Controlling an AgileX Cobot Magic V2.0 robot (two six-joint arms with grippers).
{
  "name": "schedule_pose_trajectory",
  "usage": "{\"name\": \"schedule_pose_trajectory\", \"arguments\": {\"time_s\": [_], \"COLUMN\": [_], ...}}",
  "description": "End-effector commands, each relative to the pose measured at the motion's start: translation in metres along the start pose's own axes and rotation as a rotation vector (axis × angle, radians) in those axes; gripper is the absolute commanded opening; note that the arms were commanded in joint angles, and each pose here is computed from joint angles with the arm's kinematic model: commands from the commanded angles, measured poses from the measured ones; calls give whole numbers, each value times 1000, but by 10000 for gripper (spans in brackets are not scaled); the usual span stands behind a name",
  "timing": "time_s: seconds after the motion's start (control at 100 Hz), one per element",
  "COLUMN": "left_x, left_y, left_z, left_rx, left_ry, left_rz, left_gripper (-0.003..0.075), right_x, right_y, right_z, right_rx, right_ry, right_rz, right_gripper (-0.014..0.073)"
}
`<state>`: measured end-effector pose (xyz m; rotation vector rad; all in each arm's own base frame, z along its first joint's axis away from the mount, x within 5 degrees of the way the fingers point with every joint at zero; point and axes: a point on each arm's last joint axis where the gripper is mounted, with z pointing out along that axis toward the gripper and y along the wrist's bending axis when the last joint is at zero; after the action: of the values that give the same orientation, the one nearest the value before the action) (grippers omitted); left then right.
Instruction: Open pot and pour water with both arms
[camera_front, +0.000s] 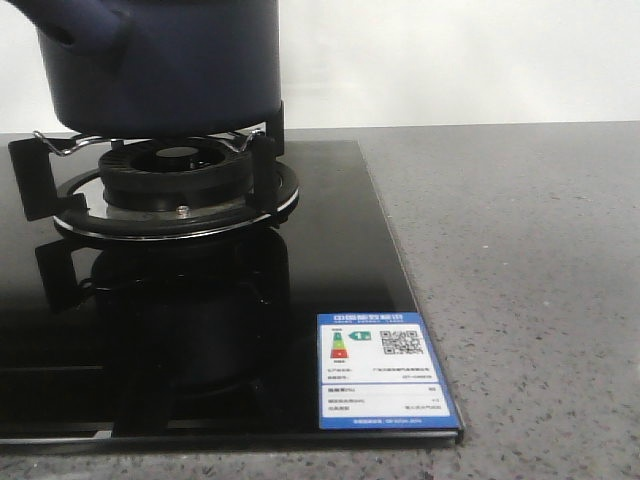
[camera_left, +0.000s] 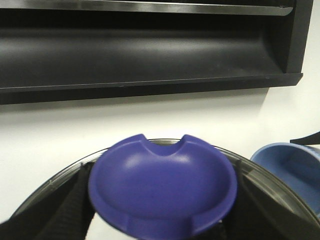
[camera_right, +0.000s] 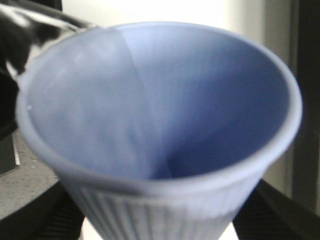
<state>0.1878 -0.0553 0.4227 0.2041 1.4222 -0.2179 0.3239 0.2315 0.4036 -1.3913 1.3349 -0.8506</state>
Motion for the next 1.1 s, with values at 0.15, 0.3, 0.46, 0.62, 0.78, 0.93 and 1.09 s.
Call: {"name": "schedule_pose_trajectory", "arguments": {"time_s": [0.15, 0.3, 0.46, 0.62, 0.78, 0.93, 1.09], "left_x": [-26, -26, -26, -26, -26, -26, -26], "left_y": [4, 4, 4, 4, 4, 4, 4], "left_z": [-7, -7, -7, -7, -7, -7, -7], "left_rx": [-36, -36, -36, -36, -36, -36, -36], "left_ry": [-154, -154, -154, -154, -154, -154, -154], "left_rz": [-8, -8, -8, -8, -8, -8, -8], "left_gripper": [433, 433, 433, 433, 433, 433, 433], "right_x": [2, 2, 2, 0, -4, -5, -6], "right_y": [-38, -41, -43, -44, -45, -47, -48], "right_z": [-24, -24, -25, -25, -26, -27, -27], "right_rx": [180, 211, 238, 253, 265, 299, 307], "right_ry": [-32, -19, -11, -35, -76, -74, -85], "right_rz": [-98, -145, -186, -203, -214, -268, -279], "right_gripper": [345, 345, 345, 345, 345, 345, 345]}}
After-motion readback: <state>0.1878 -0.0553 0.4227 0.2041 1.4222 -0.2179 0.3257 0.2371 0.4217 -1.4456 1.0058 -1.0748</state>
